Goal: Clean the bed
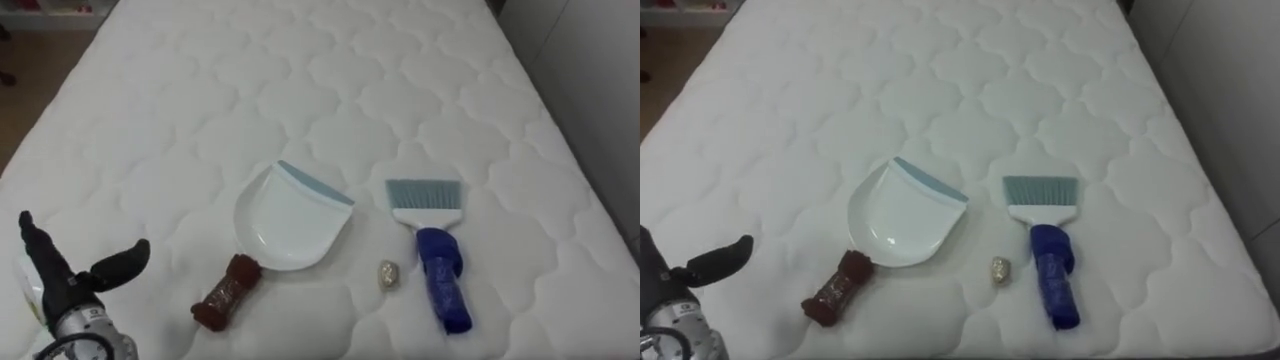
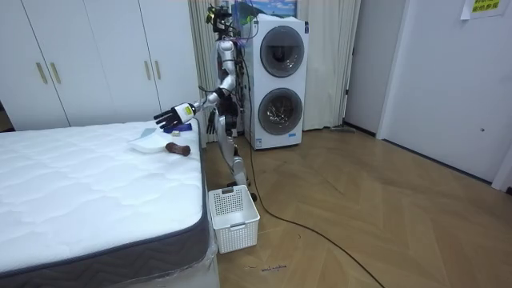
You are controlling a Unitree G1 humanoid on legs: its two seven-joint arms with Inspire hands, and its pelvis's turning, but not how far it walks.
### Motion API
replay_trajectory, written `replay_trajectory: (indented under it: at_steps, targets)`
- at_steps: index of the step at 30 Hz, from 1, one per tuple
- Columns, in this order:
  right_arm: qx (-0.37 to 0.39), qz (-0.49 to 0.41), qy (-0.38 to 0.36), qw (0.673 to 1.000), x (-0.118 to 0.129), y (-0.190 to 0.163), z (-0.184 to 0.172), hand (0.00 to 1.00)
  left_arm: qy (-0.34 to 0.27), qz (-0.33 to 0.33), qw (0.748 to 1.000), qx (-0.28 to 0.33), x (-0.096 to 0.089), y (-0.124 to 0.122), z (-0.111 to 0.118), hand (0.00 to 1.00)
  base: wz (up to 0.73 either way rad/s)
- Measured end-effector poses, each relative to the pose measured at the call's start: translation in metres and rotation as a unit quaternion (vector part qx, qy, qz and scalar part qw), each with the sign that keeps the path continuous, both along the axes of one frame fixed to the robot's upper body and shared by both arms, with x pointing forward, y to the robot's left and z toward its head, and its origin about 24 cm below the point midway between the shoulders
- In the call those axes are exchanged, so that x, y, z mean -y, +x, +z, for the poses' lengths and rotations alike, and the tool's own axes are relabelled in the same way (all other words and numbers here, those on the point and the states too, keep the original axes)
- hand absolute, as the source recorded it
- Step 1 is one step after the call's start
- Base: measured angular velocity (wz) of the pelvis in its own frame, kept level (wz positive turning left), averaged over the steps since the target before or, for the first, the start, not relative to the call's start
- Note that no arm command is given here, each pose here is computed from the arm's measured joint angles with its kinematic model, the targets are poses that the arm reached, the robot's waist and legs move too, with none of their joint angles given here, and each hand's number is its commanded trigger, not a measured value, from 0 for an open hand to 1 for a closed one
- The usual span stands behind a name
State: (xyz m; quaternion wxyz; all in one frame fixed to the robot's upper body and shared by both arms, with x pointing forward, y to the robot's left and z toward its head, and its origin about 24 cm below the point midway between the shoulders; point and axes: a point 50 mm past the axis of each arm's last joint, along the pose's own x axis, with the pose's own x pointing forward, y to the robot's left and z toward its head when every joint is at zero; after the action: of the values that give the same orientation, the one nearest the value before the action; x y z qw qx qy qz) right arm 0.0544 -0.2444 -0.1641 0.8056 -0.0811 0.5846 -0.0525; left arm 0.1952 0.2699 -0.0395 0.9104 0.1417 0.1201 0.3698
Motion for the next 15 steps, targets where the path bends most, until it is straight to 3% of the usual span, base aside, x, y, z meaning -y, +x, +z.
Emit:
replay_trajectory:
  at_steps: [5,15]
  targets:
    - [0.012,0.008,0.005,1.0,-0.002,0.011,0.001,0.0,0.026,-0.044,0.999,0.015,0.01,0.021,0.011,0.0,0.0]
    - [0.034,0.069,-0.007,0.997,-0.005,0.047,0.007,0.0,0.031,-0.114,0.993,-0.009,0.034,0.057,0.008,0.0,-0.04]
